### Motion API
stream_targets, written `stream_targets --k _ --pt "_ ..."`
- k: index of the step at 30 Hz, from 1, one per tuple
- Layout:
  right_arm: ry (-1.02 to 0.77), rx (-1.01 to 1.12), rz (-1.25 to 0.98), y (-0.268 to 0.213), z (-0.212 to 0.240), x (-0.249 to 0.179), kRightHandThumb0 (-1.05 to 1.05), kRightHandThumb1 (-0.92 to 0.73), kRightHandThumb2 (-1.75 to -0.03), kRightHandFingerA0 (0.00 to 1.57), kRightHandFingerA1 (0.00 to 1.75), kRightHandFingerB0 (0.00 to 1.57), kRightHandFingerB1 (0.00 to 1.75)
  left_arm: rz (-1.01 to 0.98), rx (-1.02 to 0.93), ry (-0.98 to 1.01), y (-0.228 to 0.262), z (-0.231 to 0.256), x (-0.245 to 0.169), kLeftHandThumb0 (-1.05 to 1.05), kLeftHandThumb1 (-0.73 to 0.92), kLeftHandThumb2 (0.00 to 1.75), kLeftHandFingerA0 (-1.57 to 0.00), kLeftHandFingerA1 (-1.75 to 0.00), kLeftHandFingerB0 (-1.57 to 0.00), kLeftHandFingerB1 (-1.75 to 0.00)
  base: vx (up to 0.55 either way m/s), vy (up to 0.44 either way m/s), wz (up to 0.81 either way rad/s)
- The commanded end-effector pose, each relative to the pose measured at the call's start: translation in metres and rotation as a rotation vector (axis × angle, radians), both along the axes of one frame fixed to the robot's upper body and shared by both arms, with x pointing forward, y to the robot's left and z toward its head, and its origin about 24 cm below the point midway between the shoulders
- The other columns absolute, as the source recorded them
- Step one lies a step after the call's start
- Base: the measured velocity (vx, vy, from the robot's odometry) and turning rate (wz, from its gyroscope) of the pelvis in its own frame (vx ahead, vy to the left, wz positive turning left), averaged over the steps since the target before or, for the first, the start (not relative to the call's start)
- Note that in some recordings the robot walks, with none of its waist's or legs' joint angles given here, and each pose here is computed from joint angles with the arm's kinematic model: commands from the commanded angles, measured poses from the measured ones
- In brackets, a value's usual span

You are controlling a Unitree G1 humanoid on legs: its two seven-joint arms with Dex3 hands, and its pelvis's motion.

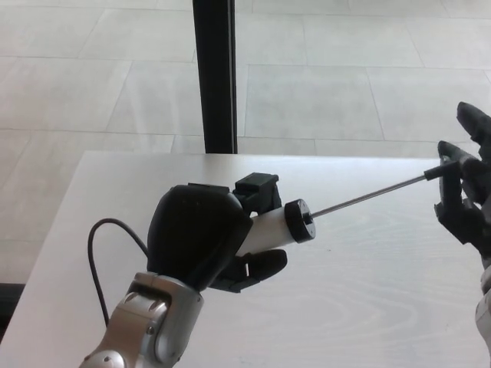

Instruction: The robot uses its left hand to lift the air pump kept on the middle of the desk and use the right hand to compress the handle

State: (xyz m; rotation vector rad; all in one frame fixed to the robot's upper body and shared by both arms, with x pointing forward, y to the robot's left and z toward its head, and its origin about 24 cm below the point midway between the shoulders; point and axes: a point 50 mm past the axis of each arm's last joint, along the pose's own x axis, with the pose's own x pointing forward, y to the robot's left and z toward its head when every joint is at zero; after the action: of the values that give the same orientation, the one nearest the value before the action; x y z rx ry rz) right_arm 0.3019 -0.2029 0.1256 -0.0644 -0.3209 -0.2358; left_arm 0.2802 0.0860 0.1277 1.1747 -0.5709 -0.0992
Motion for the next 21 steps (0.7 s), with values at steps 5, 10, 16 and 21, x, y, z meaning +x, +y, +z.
stream_targets --k 5,10,16,21 --pt "-0.038 0.043 -0.034 -0.01 0.01 -0.015 -0.65 -0.92 -0.75 0.25 0.41 0.2 0.38 0.078 0.043 0.021 0.021 -0.002 0.007 -0.31 0.43 1.38 -1.03 -1.75 -0.76 -1.69 0.0 0.0 0.0" --pt "-0.021 0.129 -0.028 -0.001 0.009 -0.019 -0.47 -0.9 -0.66 0.31 0.4 0.29 0.36 0.082 0.015 0.021 0.022 0.003 0.012 -0.31 0.46 1.37 -1.04 -1.75 -0.72 -1.75 0.0 0.0 0.0" --pt "0.098 0.219 -0.038 0.0 -0.001 -0.022 -0.24 -0.77 -0.62 0.38 0.44 0.37 0.41 0.094 -0.019 -0.032 0.026 0.012 0.014 -0.26 0.42 1.35 -0.98 -1.75 -0.77 -1.65 0.0 0.0 0.0" --pt "0.307 0.2 0.029 -0.004 -0.02 -0.022 -0.2 -0.76 -0.61 0.34 0.45 0.39 0.42 0.104 -0.11 -0.06 0.026 0.025 0.018 -0.2 0.37 1.4 -0.96 -1.75 -0.8 -1.66 0.0 0.0 0.0"
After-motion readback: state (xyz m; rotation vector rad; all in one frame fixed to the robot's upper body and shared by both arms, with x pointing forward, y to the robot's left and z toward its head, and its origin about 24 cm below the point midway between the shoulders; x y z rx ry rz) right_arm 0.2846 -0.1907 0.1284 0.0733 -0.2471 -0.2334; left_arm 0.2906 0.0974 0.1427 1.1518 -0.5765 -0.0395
